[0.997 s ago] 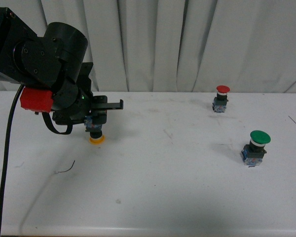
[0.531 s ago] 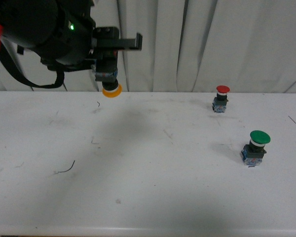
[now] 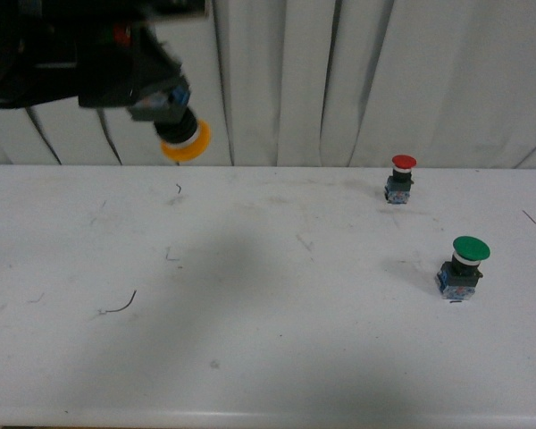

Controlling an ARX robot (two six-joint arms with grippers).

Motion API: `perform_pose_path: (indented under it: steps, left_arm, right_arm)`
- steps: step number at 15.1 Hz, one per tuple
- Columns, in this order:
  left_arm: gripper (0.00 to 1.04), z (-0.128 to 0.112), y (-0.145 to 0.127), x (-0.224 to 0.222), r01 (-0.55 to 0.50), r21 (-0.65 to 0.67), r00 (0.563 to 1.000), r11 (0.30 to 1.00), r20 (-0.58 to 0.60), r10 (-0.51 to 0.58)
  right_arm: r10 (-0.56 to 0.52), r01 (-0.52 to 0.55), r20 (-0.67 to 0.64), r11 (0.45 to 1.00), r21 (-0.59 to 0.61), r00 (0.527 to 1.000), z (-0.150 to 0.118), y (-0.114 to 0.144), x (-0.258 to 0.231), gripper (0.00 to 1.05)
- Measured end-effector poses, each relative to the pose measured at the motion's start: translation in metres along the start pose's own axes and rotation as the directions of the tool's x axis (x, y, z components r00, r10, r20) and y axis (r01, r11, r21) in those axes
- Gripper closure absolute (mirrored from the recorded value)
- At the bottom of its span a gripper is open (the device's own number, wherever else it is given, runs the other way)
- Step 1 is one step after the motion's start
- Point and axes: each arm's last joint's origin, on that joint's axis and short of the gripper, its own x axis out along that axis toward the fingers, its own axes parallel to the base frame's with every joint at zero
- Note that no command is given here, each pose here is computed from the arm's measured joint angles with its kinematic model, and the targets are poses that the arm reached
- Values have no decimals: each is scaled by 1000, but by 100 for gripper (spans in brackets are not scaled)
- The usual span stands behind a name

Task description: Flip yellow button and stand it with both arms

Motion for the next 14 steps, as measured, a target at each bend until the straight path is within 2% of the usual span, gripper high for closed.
perform_pose_path:
  steps: [2,5,6,10,12,14]
  left_arm:
    - [72,3,-3,-4,198,-105,978,975,89,-189]
    - [72,-2,-6,-1,475,-254,876,843,228,-425]
    - [72,-5,-7,4,528,-304,847,793,262,-463]
    - [72,-19,-17,27,660,-440,751,609,394,-530]
    - [72,-27,-21,36,685,-479,728,548,422,-540]
    - [73,-33,-24,42,693,-499,719,520,426,-549]
  right_arm:
    - [0,0,0,1000,0,1000,0,0,0,6]
    - [0,0,0,1000,0,1000,0,0,0,6]
    - [0,0,0,1000,0,1000,0,0,0,6]
    - [0,0,0,1000,0,1000,0,0,0,6]
    - [0,0,0,1000,0,1000,0,0,0,6]
    - [0,0,0,1000,0,1000,0,0,0,6]
